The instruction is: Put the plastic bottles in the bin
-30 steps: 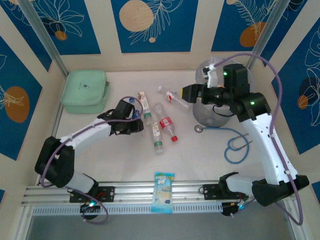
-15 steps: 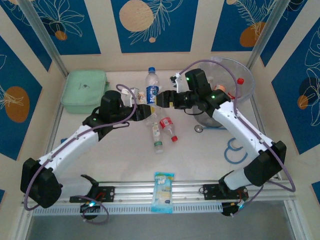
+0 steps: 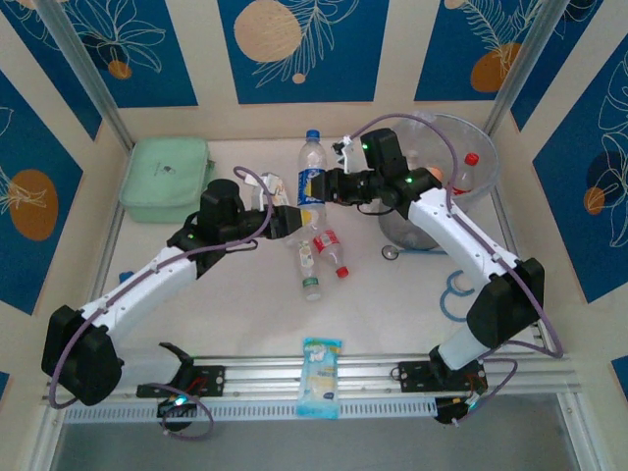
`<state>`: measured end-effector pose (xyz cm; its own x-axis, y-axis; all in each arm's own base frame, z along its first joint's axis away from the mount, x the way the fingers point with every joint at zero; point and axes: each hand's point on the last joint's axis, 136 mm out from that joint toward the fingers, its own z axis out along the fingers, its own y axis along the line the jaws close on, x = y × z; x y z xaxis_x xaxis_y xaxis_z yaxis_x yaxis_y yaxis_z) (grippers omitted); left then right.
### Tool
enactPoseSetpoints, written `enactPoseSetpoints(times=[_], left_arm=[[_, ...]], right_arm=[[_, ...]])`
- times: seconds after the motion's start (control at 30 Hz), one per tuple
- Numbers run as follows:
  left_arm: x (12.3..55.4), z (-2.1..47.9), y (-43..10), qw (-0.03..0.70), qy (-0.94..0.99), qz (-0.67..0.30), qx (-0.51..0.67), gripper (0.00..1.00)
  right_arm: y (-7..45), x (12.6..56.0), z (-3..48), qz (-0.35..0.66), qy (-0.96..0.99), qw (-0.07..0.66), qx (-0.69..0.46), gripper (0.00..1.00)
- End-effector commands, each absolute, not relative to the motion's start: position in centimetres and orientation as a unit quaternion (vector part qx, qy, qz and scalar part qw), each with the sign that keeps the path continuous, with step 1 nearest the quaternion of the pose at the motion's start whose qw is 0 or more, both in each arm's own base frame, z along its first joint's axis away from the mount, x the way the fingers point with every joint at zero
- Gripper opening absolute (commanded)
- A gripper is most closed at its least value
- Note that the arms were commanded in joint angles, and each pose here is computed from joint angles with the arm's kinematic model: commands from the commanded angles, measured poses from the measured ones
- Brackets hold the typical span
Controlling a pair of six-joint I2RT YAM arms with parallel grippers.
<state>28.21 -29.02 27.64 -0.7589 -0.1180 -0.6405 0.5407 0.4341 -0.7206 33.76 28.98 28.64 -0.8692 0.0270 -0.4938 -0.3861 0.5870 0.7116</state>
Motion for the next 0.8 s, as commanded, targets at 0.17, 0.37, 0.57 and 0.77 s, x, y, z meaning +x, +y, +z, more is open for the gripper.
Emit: enactPoseSetpoints(times=[0.17, 0.37, 0.57, 0.77], left_arm=[[28.3, 27.5, -28.7, 0.345, 0.787, -0.494, 0.135, 0.86], [31.2, 22.4, -25.6, 0.344, 0.858, -0.38, 0.039, 0.94], [31.5, 19.9, -25.2, 0.308, 0.884, -0.352, 0.015, 0.95], [30.9, 18.6, -23.1, 0.304, 0.905, -0.298, 0.002, 0.96]], right_arm=[[24.6, 34.0, 35.5, 0.368, 0.859, 0.334, -0.122, 0.28], [15.3, 33.9, 40.1, 0.255, 0.872, 0.412, -0.068, 0.13], [5.0, 35.9, 40.9, 0.123, 0.887, 0.445, 0.008, 0.04], [0.3, 38.9, 38.3, 0.082, 0.913, 0.398, 0.04, 0.02]])
